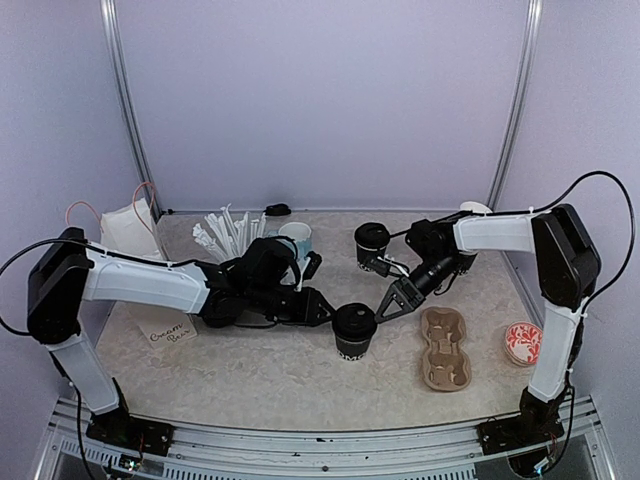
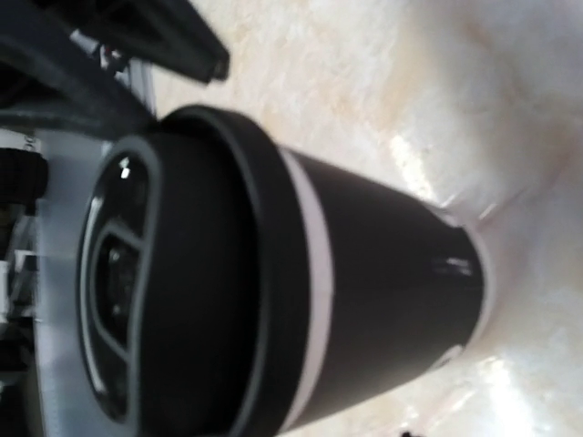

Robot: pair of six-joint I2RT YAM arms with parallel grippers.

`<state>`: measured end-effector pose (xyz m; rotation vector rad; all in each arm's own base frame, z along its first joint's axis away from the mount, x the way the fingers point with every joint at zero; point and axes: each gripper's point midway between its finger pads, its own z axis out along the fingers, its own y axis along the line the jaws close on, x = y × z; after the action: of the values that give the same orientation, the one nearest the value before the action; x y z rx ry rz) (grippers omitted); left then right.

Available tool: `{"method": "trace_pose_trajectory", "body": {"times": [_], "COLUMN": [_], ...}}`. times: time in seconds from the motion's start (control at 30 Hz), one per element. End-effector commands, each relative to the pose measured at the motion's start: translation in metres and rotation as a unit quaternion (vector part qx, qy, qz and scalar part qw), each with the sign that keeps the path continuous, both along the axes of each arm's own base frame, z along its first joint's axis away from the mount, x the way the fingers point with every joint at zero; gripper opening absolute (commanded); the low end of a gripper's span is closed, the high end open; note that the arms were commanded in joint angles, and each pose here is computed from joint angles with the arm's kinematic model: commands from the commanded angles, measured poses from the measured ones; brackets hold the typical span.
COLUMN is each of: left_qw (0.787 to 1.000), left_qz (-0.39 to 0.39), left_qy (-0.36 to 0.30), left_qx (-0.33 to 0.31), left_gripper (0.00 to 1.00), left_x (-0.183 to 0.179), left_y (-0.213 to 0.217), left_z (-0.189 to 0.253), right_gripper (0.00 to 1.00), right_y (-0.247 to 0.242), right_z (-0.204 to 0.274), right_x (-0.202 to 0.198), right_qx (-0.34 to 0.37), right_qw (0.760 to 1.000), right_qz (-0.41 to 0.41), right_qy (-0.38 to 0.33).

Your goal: Pack the takeout coffee

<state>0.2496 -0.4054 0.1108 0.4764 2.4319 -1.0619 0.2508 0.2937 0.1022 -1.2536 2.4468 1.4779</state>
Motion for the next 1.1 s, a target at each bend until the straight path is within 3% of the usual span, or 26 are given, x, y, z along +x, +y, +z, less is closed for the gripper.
{"method": "trace_pose_trajectory", "body": {"times": [0.0, 0.33, 0.7, 0.87, 1.07], "left_qw": [0.982, 0.991, 0.99, 0.991, 0.997], "left_qz": [0.01, -0.011, 0.004, -0.004, -0.016], "left_qy": [0.039, -0.042, -0.132, -0.132, -0.068], "left_qx": [0.183, 0.126, 0.045, 0.025, 0.017], "left_gripper": [0.27, 0.29, 0.42, 0.47, 0.46], "left_x": [-0.008, 0.026, 0.039, 0.029, 0.004], "left_y": [0.054, 0.009, -0.002, -0.002, 0.004], "left_z": [-0.095, -0.045, 0.044, 0.057, 0.039], "right_gripper": [0.49, 0.49, 0.54, 0.52, 0.49], "right_y": [-0.016, -0.003, -0.013, -0.013, -0.015], "right_z": [-0.064, -0.018, 0.006, 0.012, 0.011], "right_x": [-0.013, -0.028, -0.019, -0.008, 0.004], "right_qx": [-0.096, -0.014, 0.005, 0.007, 0.006], "right_qw": [0.995, 0.999, 0.999, 0.999, 0.999], "right_qz": [0.006, 0.033, 0.02, 0.013, -0.001], "right_qy": [0.024, -0.005, -0.036, -0.041, -0.039]}}
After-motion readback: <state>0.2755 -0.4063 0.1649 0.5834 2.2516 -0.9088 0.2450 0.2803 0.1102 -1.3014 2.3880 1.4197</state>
